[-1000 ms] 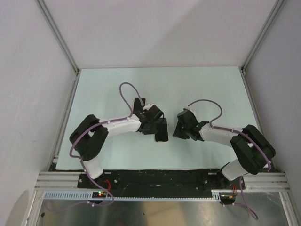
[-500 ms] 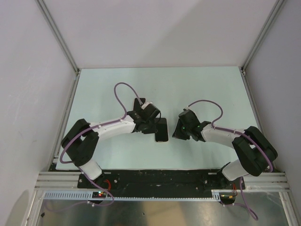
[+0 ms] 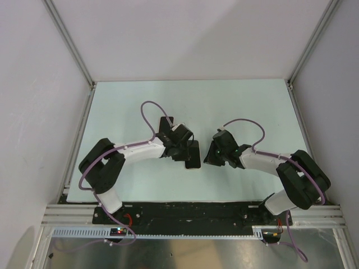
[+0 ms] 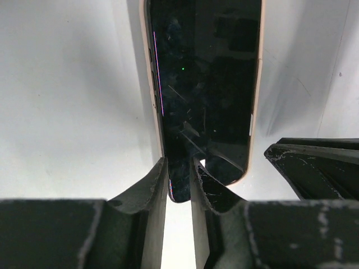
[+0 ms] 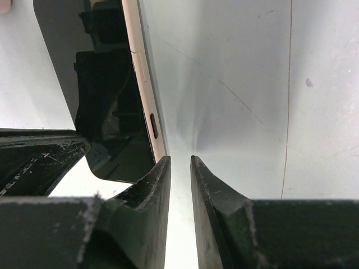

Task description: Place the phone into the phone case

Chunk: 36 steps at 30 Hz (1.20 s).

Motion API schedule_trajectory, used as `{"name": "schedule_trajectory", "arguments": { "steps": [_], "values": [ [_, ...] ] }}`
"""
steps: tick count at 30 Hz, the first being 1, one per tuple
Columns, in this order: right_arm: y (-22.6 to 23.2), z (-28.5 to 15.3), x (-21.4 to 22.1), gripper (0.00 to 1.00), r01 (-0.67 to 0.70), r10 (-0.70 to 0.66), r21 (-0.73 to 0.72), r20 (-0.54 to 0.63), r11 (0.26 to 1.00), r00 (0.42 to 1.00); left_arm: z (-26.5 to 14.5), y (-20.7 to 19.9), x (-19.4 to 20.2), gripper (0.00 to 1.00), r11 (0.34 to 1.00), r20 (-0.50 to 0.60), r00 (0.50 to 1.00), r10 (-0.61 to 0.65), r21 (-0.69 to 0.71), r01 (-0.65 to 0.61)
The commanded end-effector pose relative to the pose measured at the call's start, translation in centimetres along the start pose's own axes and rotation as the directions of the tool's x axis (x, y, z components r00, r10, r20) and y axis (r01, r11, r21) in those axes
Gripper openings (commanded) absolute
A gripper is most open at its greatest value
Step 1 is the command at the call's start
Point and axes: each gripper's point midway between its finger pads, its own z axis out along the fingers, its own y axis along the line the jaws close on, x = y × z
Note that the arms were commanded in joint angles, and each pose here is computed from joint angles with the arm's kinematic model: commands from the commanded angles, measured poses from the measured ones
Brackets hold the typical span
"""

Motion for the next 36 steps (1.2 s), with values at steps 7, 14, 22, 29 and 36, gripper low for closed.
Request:
{"name": "schedule_trajectory", "arguments": {
  "steps": [7,14,22,29,36],
  "values": [
    [0.2,0.7,0.4,0.26,0.002,-0.003,-0.014,-0.011,1.0,1.0,1.0,-0.9,0.4,0.21,0.999,-0.02,1.0,-0.011,0.033,0.012],
    [0.4,1.1,0.7,0.26,0.001,-0.002,-0.021,-0.022,1.0,1.0,1.7,-0.7,1.1,0.1,1.0,-0.04,0.999,-0.009,0.022,0.01],
    [0.4,1.6,1.2,0.26,0.003,-0.004,-0.022,-0.037,1.0,0.999,3.5,0.0,2.8,0.0,1.0,-0.083,0.997,-0.01,-0.009,0.009],
    [0.3,1.9,1.4,0.26,0.003,-0.004,-0.021,-0.046,1.0,0.999,5.1,-0.1,4.6,0.0,1.0,-0.127,0.992,-0.014,-0.017,0.012],
    [0.1,1.8,1.5,0.26,0.01,-0.011,-0.016,-0.05,1.0,0.999,6.5,0.2,5.9,0.0,0.999,-0.158,0.987,-0.022,-0.028,0.017]
  ]
}}
